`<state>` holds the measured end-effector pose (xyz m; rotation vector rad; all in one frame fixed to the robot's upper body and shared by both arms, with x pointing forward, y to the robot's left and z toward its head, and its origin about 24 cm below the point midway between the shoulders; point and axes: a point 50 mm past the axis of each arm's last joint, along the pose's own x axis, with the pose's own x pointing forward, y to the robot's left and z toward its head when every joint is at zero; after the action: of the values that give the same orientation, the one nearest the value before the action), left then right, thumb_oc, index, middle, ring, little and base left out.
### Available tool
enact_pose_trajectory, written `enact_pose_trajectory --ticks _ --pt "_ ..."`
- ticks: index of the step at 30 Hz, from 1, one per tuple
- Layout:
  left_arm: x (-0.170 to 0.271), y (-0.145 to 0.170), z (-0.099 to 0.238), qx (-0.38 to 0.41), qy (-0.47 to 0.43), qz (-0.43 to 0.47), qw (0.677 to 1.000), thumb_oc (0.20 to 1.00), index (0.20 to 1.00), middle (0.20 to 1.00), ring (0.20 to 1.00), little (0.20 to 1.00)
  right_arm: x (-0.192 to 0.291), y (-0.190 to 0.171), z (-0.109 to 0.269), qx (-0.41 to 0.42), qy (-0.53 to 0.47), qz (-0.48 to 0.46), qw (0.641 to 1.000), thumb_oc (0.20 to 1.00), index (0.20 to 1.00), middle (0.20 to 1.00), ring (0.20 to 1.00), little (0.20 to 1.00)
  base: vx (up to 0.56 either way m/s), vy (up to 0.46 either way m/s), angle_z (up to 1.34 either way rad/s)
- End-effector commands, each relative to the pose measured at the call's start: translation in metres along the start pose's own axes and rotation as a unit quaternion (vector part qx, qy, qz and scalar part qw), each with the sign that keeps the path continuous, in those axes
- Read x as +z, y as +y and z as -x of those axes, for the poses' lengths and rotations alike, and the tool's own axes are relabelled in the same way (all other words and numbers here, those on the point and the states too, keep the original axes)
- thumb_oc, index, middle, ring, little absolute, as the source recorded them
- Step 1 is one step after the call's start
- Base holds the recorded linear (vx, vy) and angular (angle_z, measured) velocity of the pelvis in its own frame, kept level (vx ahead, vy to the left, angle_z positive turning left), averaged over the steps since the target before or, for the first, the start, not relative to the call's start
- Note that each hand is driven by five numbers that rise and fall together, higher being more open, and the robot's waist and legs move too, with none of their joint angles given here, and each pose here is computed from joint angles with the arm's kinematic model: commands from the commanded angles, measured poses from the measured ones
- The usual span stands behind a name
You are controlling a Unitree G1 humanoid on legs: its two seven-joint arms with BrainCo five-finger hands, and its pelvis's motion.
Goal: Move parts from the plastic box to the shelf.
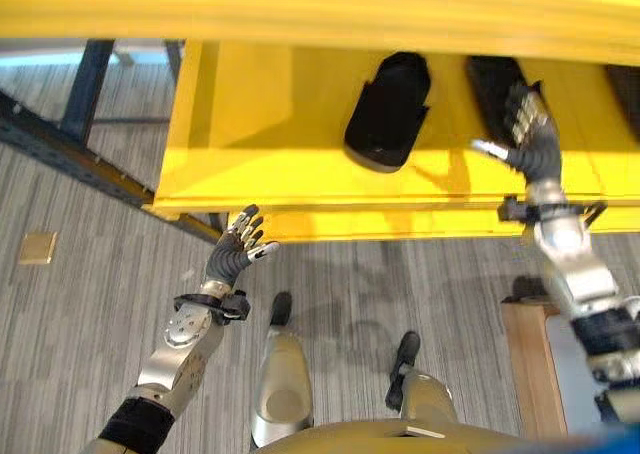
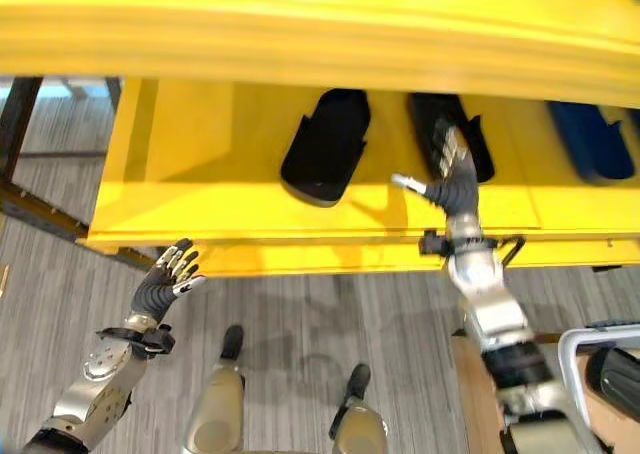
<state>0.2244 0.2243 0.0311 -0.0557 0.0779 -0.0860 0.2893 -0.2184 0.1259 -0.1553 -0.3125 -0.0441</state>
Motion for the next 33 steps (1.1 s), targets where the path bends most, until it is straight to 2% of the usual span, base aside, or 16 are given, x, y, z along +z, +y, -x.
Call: enact_pose_trajectory --ticks 1,10,16,19,22,28,33 --pt "0.023 -0.002 -0.003 -0.024 -0.063 -0.038 0.997 1.0 1.0 1.0 1.0 1.0 0.045 -0.009 -0.022 0.006 -0.112 -0.015 0.994 1.0 1.0 1.0 1.0 1.0 0.04 -0.002 -0.4" --pt "0.029 0.002 0.006 -0.018 -0.084 -0.108 0.99 1.0 1.0 1.0 1.0 1.0 0.028 -0.006 0.017 0.014 -0.084 -0.035 0.996 1.0 1.0 1.0 1.0 1.0 0.07 0.008 -0.23" --pt "0.031 0.01 0.007 0.01 -0.095 -0.215 0.972 1.0 1.0 1.0 1.0 1.0 0.015 -0.001 0.041 0.009 -0.059 -0.07 0.996 1.0 1.0 1.0 1.0 1.0 0.05 0.008 -0.23" --pt "0.024 0.018 0.004 0.026 -0.079 -0.294 0.952 1.0 1.0 1.0 1.0 1.0 0.016 0.007 0.043 0.011 -0.064 -0.086 0.994 1.0 1.0 1.0 1.0 1.0 0.02 0.006 -0.29" --pt "0.016 0.02 -0.002 0.005 -0.062 -0.411 0.91 1.0 1.0 1.0 1.0 1.0 0.02 0.019 0.041 0.018 -0.079 -0.108 0.991 1.0 1.0 1.0 1.0 1.0 0.02 0.011 -0.32" --pt "0.012 0.02 -0.018 0.007 -0.064 -0.49 0.869 1.0 1.0 1.0 1.0 1.0 0.029 0.04 0.04 0.068 -0.093 -0.111 0.987 1.0 1.0 1.0 1.0 1.0 -0.02 0.01 -0.27" --pt "0.024 0.021 -0.024 0.036 -0.094 -0.514 0.852 1.0 1.0 1.0 1.0 1.0 0.027 0.04 0.041 0.063 -0.088 -0.111 0.988 1.0 1.0 1.0 1.0 1.0 -0.01 0.009 -0.06"
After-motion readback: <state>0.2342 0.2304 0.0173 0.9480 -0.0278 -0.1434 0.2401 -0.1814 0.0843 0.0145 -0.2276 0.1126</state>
